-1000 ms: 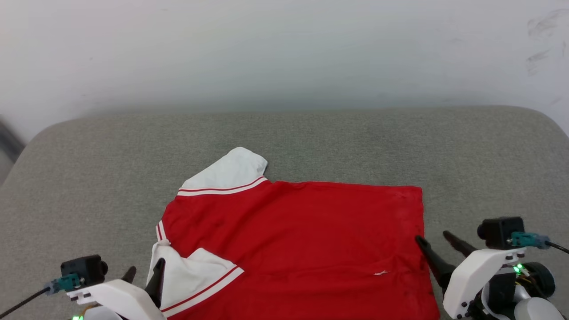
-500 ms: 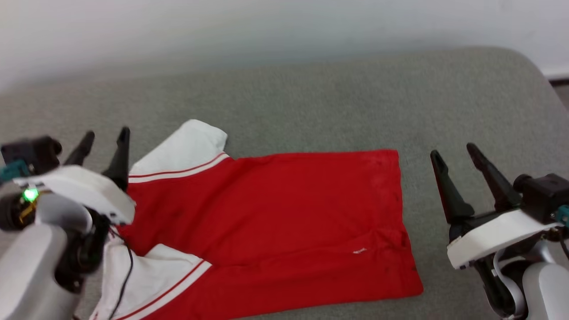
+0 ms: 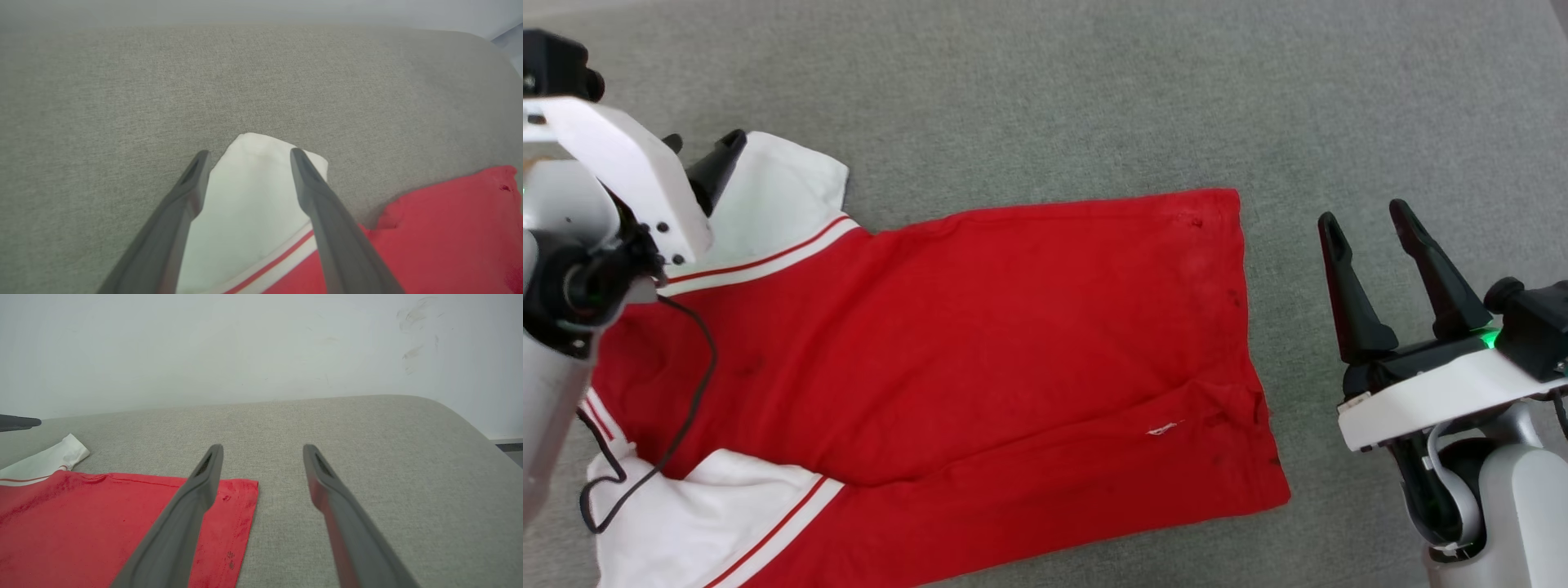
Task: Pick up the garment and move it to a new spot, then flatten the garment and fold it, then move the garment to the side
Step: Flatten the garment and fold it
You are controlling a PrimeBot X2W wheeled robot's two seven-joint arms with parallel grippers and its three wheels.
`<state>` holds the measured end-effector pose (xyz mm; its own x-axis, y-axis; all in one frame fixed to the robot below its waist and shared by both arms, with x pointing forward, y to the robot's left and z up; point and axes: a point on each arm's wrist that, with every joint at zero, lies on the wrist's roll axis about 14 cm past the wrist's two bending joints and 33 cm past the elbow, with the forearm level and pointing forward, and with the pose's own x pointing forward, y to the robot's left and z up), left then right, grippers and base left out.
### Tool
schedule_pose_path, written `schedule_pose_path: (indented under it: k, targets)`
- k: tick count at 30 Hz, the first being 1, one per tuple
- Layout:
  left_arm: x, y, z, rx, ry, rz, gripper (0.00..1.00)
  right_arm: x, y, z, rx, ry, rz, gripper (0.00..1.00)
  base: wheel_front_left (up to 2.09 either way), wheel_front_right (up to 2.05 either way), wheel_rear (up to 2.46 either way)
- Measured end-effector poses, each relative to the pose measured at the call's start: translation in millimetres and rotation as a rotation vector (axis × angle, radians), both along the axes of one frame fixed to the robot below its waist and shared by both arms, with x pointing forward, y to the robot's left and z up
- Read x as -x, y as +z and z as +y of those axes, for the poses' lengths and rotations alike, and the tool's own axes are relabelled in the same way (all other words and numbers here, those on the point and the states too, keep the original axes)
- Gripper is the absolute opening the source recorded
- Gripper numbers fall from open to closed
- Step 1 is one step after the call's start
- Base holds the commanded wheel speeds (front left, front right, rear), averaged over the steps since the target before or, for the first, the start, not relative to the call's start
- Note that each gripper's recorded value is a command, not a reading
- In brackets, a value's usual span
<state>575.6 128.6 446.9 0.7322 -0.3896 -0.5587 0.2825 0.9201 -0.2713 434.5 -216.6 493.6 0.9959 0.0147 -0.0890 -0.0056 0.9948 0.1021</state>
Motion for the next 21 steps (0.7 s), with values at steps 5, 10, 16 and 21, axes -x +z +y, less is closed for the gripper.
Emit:
schedule_pose_path:
  k: [5, 10, 16, 21]
  targets:
    - [-2.5, -42.4, 17.3, -0.119, 0.004, 0.224, 1.0, -2.4, -13.2, 0.6, -0.011, -0.005, 0.029, 1.0, 0.0, 0.0, 0.0]
    - [4.0, -72.5, 28.0, -0.158, 0.011, 0.39, 1.0, -2.7, -21.9, -3.4, -0.022, -0.022, 0.047, 1.0, 0.0, 0.0, 0.0]
    - [9.0, -80.7, 24.8, -0.117, 0.016, 0.451, 0.0, -0.2, -33.3, -9.2, -0.049, -0.046, 0.079, 1.0, 0.0, 0.0, 0.0]
    - [13.4, -76.2, 21.6, -0.085, 0.032, 0.41, 0.0, 1.7, -39.2, -10.6, -0.093, -0.045, 0.129, 1.0, 0.0, 0.0, 0.0]
